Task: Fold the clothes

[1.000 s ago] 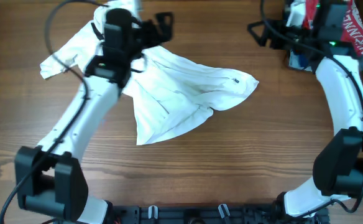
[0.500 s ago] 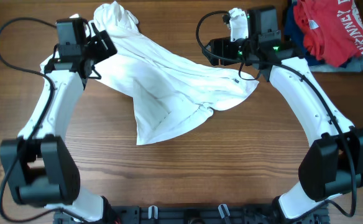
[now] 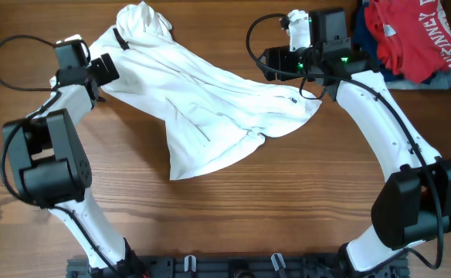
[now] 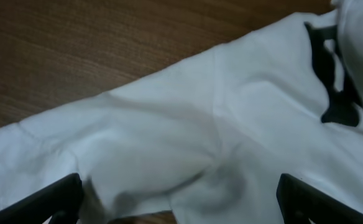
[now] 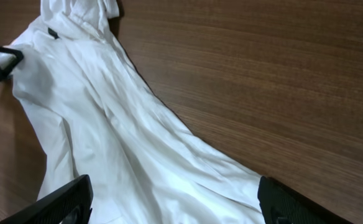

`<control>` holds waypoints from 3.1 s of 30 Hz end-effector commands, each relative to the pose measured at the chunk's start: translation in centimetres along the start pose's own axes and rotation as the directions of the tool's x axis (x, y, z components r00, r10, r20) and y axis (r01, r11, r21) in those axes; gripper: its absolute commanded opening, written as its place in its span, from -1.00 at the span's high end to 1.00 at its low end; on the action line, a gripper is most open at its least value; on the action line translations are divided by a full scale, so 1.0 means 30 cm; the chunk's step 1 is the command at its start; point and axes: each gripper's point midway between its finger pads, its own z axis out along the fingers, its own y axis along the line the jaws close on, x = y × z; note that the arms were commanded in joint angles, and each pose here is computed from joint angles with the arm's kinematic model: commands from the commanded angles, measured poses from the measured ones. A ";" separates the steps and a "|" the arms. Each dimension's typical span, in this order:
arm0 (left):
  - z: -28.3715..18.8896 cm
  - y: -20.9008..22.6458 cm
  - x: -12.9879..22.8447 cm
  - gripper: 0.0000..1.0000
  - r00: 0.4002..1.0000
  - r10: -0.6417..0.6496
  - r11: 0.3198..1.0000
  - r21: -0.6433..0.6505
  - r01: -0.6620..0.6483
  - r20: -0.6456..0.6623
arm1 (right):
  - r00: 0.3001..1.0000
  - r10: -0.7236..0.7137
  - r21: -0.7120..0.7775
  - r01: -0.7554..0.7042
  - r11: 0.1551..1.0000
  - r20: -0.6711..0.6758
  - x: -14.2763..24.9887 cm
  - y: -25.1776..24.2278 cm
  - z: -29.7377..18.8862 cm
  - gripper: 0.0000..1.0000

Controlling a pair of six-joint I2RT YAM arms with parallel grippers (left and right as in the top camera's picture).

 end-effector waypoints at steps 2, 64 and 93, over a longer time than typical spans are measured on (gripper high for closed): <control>0.075 0.000 0.059 -0.99 0.993 0.120 0.993 0.016 -0.120 -0.018 | 1.000 -0.010 0.017 0.010 1.000 0.008 -0.018 -0.012 0.004 -0.72; -0.609 0.131 0.661 0.74 0.483 -0.420 0.900 -0.283 0.332 -0.768 | 0.988 0.002 0.014 -0.004 1.000 0.153 -0.138 -0.068 -0.026 -0.80; -0.502 0.001 0.140 -0.98 0.966 -0.086 0.985 0.123 0.119 -0.244 | 0.983 0.181 0.222 -0.170 0.960 -0.030 0.050 -0.241 -0.006 -0.80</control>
